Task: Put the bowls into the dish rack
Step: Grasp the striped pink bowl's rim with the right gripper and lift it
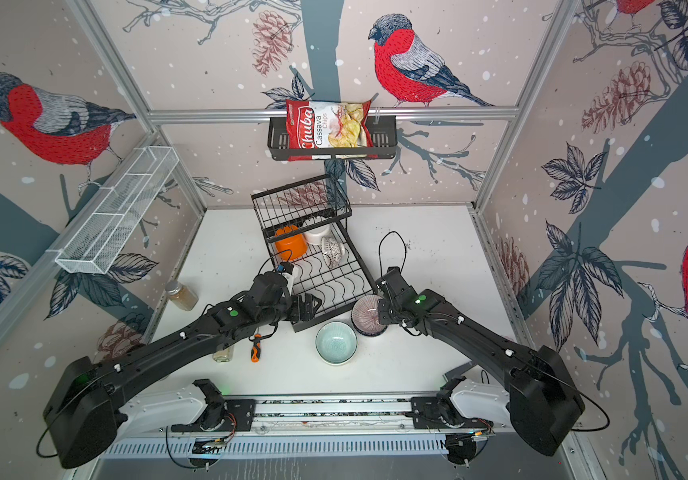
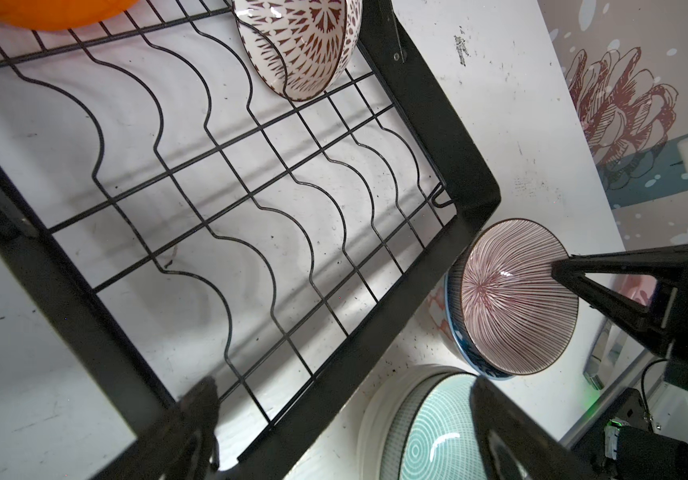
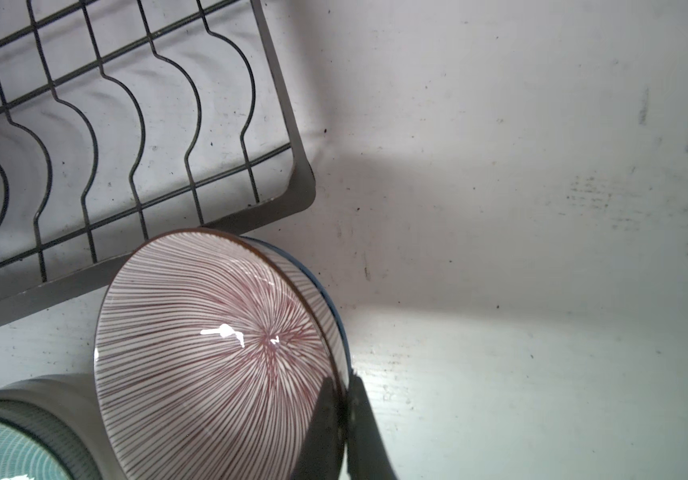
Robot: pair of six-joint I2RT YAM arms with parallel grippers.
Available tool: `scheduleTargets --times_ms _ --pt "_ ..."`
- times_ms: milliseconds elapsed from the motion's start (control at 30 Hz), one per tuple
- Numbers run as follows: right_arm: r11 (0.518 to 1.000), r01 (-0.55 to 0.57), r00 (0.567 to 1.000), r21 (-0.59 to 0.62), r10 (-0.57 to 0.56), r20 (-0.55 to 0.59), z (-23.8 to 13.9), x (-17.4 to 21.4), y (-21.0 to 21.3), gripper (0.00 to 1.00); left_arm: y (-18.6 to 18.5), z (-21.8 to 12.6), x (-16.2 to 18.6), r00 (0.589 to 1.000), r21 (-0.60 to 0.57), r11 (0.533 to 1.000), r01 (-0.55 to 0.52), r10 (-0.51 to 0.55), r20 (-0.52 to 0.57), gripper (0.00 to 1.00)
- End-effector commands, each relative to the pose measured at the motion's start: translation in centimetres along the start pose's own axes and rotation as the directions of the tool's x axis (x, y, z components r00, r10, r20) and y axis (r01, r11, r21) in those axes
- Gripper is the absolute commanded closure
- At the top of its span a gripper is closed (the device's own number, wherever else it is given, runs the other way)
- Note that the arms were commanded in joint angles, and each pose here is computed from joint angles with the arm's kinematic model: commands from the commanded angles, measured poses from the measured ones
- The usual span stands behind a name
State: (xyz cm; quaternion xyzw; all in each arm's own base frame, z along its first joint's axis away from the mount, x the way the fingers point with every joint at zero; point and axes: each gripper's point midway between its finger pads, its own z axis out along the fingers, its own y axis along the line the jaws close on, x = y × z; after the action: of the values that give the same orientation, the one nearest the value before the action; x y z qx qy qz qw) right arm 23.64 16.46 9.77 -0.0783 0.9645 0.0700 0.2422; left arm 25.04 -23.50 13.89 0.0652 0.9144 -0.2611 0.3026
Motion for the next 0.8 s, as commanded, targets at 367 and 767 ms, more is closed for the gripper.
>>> scheduleTargets --times_ms 367,767 --pt "1.000 -0.004 0.992 -0.020 0.007 0.124 -2.4 -3.4 0.7 1.00 -0.9 0.2 -0.5 1.000 0.036 0.999 -0.018 0.017 0.011 0.06" --pt "0.993 0.037 0.979 -0.112 -0.013 0.203 -4.5 -6.7 3.1 1.00 -1.3 -0.7 -1.2 0.999 0.051 0.999 -0.004 0.003 0.033 0.07"
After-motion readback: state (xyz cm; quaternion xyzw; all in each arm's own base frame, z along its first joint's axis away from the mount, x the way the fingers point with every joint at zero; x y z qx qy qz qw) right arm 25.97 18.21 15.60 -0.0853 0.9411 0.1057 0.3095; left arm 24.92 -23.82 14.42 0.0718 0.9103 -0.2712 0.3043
